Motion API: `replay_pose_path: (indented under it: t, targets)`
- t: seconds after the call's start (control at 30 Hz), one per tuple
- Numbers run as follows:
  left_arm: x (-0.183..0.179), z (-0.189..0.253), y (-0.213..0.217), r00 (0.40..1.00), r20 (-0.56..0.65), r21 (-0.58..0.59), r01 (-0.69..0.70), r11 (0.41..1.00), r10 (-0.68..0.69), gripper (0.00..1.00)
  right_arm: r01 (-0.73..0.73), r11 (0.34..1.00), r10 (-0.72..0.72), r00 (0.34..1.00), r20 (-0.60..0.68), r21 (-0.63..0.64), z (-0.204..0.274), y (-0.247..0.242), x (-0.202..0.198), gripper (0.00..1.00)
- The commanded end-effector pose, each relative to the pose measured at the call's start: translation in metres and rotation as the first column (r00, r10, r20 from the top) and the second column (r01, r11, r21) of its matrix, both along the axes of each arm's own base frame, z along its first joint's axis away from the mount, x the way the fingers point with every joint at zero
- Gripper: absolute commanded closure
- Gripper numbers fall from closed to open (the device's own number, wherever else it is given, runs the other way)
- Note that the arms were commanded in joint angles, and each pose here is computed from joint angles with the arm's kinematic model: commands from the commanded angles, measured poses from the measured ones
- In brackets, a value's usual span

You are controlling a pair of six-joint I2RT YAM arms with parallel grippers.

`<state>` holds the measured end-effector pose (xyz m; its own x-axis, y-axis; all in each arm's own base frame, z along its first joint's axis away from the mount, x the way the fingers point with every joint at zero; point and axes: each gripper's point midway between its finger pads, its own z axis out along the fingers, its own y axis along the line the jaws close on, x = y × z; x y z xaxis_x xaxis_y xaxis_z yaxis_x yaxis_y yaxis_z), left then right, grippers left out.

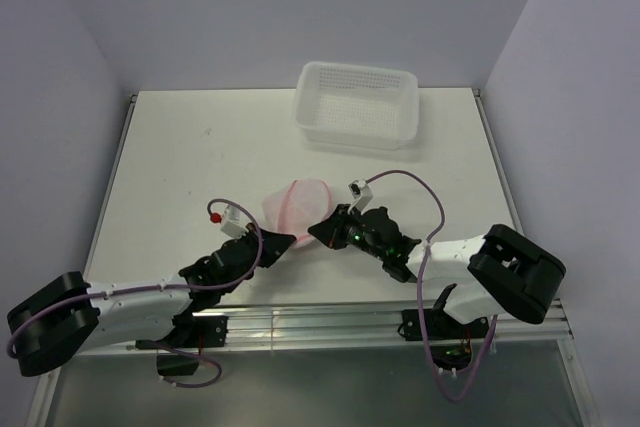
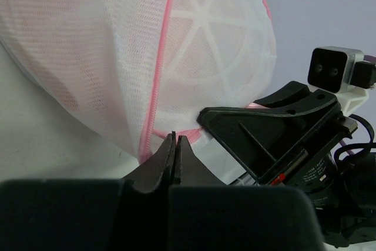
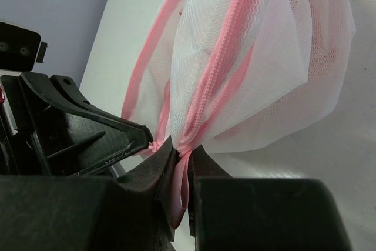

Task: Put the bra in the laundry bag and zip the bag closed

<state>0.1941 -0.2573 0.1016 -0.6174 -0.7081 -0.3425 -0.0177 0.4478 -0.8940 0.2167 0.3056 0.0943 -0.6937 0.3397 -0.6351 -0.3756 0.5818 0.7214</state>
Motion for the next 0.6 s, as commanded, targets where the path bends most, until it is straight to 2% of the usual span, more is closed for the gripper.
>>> replay_pose_path:
  t: [0.0, 0.27, 0.4, 0.43, 0.57]
  targets:
    - [0.004, 0.019, -0.005, 0.998, 0.06, 0.022, 0.012, 1.0, -0.014, 1.0, 0.0, 1.0, 0.0, 0.999, 0.035, 0.015, 0.015, -0.003, 0.008, 1.0]
    - [0.003, 0.02, -0.002, 0.993, 0.105, 0.074, 0.053, 0.996, -0.061, 1.0, -0.013, 1.0, 0.013, 0.999, 0.047, 0.002, 0.023, -0.012, 0.014, 1.0]
    - [0.011, 0.022, 0.009, 0.987, 0.147, 0.141, 0.052, 0.989, -0.073, 1.0, -0.035, 0.998, 0.038, 0.997, 0.072, -0.044, 0.032, -0.019, 0.026, 1.0]
    - [0.015, 0.02, 0.015, 0.988, 0.143, 0.165, 0.038, 0.986, -0.062, 1.0, -0.044, 0.994, 0.05, 0.997, 0.056, -0.097, 0.024, -0.025, 0.026, 1.0]
    - [0.026, 0.032, 0.036, 0.982, 0.19, 0.224, -0.026, 0.974, -0.018, 1.0, -0.053, 0.987, 0.061, 0.997, 0.048, -0.154, 0.022, -0.041, 0.035, 1.0]
